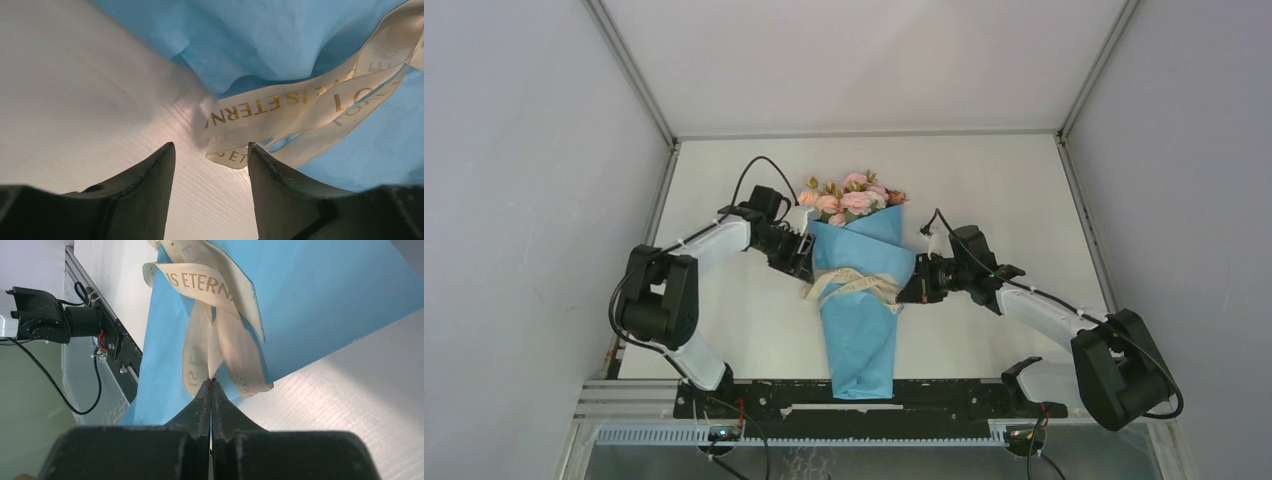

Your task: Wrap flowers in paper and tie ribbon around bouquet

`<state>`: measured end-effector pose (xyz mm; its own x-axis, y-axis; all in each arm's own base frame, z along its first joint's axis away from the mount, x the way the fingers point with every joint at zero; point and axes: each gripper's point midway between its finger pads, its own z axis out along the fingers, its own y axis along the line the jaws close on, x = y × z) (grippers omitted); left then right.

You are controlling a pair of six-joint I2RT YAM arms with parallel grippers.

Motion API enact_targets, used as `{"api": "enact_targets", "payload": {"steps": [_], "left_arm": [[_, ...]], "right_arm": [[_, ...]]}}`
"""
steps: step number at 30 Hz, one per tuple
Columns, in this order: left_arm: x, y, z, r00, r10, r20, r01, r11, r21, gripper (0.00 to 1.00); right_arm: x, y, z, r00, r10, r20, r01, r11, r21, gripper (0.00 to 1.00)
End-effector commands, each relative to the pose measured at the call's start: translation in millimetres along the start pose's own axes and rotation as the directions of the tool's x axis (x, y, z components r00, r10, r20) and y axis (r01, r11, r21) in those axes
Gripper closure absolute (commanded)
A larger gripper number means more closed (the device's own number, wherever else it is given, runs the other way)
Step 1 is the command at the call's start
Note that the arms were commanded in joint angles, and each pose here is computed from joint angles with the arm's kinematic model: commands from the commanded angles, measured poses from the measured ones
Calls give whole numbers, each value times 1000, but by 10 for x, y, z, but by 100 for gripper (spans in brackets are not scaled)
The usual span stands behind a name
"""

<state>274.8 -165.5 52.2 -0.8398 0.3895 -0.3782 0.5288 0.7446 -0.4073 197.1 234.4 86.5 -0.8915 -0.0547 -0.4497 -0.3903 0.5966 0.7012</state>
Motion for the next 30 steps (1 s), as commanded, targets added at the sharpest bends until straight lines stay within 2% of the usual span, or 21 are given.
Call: {"api": "enact_targets", "payload": {"steps": [1,7,16,18,20,21,22,30], "left_arm": [[-15,-95,61,997,71,8,-71,997,28,40],[49,11,230,998,52,-47,-53,999,-5,54],[232,-39,360,990,75,-122,-74,997,14,56],[237,-10,368,989,80,-123,-81,997,0,65],[236,21,374,988,86,-126,-89,996,-13,83],[230,35,368,988,90,-125,-93,995,-20,95],[208,46,348,988,94,-119,-98,995,-28,100],[-250,390,-178,991,112,79,-94,974,-206,100]], "right_arm": [[-132,88,-33,998,-55,25,56,998,-10,100],[-155,104,-54,998,-56,32,56,998,-8,100],[-152,72,-86,998,-50,34,49,999,8,100],[-157,61,-90,998,-46,36,46,999,12,100],[-171,51,-108,998,-43,40,43,999,21,100],[-168,40,-121,998,-41,36,40,999,32,100],[-177,26,-142,999,-38,35,36,998,45,100],[-165,-158,-422,998,32,52,-40,986,160,100]]}}
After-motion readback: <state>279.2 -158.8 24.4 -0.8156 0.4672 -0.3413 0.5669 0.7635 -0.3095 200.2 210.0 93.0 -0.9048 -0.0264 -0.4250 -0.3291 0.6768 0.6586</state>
